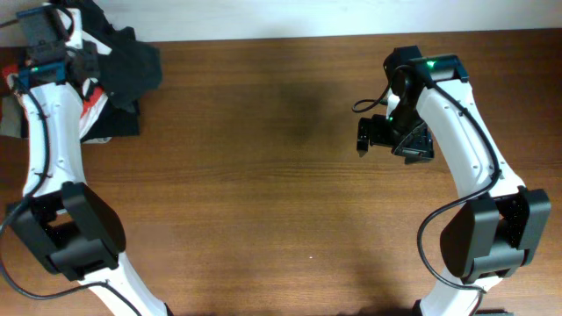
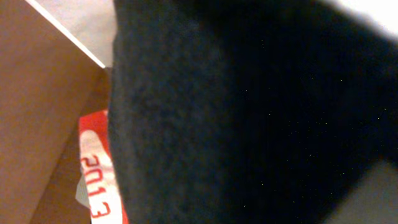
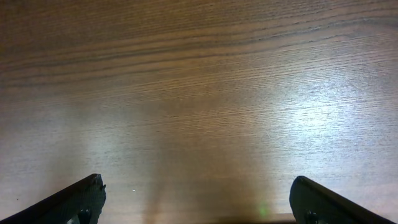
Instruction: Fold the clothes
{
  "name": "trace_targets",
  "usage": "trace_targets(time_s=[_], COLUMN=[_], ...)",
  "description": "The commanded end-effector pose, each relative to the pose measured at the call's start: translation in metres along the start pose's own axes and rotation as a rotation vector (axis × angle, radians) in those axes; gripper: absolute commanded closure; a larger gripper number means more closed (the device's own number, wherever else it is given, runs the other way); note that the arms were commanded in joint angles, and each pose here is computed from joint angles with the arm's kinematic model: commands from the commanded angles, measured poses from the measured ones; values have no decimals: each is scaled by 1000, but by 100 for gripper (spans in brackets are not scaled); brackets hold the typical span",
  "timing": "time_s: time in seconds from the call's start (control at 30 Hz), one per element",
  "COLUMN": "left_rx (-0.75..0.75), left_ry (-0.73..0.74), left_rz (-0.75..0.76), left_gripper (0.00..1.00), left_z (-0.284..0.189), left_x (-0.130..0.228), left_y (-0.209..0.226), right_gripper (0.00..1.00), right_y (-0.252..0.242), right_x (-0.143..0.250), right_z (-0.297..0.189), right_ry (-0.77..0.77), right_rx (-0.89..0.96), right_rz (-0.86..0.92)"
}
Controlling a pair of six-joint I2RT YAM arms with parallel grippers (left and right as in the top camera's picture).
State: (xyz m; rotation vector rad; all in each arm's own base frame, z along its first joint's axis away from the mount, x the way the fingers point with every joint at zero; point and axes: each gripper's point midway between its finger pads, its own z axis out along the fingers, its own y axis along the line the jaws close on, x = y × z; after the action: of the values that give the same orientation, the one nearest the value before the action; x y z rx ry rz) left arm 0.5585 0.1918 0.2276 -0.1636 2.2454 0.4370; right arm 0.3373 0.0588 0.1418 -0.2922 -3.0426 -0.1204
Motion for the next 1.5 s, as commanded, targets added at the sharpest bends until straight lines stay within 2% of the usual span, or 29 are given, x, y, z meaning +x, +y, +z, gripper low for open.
trace_targets(time_s=[0.0,0.1,0.13,0.2,0.27,0.33,0.47,0.57,0.63,0.73,0.8,0.93,1.03,1.23,1.27,1.33,1.47], left_rx=[-91,-224,-230,-237,-243,-250,-227,-115,-52,3,25,84,179,216,215,211,203], left_ry=[59,154,180,248,274,246,120,17,0,51,105,211,236,207,192,131,39], left_rz=[-169,-253,-264,-284,-291,-295,-318,-325,-334,-313,-302,-387,-413,-422,-422,-420,-461], left_gripper=[91,84,60,1,1,1,1,1,1,9,11,11,11,11,18,47,80], left_z=[48,80,86,95,93,83,51,21,14,18,23,34,50,75,79,82,84], left_x=[35,88,101,131,140,127,71,26,16,23,35,63,73,76,74,61,38], left_y=[50,100,108,121,127,132,132,107,89,59,43,22,1,-8,-8,-4,2], right_gripper=[1,1,1,1,1,1,1,1,1,1,1,1,1,1,1,1,2], right_y=[-1,-2,-2,-2,-2,-2,-1,-1,-1,-1,-1,-1,-1,-1,-1,-1,-1], right_x=[1,5,6,5,5,5,6,6,6,5,5,3,2,2,2,2,2], right_z=[-4,-4,-4,-4,-4,-4,-4,-4,-4,-4,-4,-4,-4,-2,-2,-2,-2], right_ry=[-4,13,14,14,13,14,17,16,15,13,13,5,2,7,7,7,7], right_rx=[1,6,7,6,6,6,3,3,3,2,3,4,2,4,4,4,4], right_rz=[7,9,9,9,9,12,12,12,12,11,10,7,7,4,3,4,4])
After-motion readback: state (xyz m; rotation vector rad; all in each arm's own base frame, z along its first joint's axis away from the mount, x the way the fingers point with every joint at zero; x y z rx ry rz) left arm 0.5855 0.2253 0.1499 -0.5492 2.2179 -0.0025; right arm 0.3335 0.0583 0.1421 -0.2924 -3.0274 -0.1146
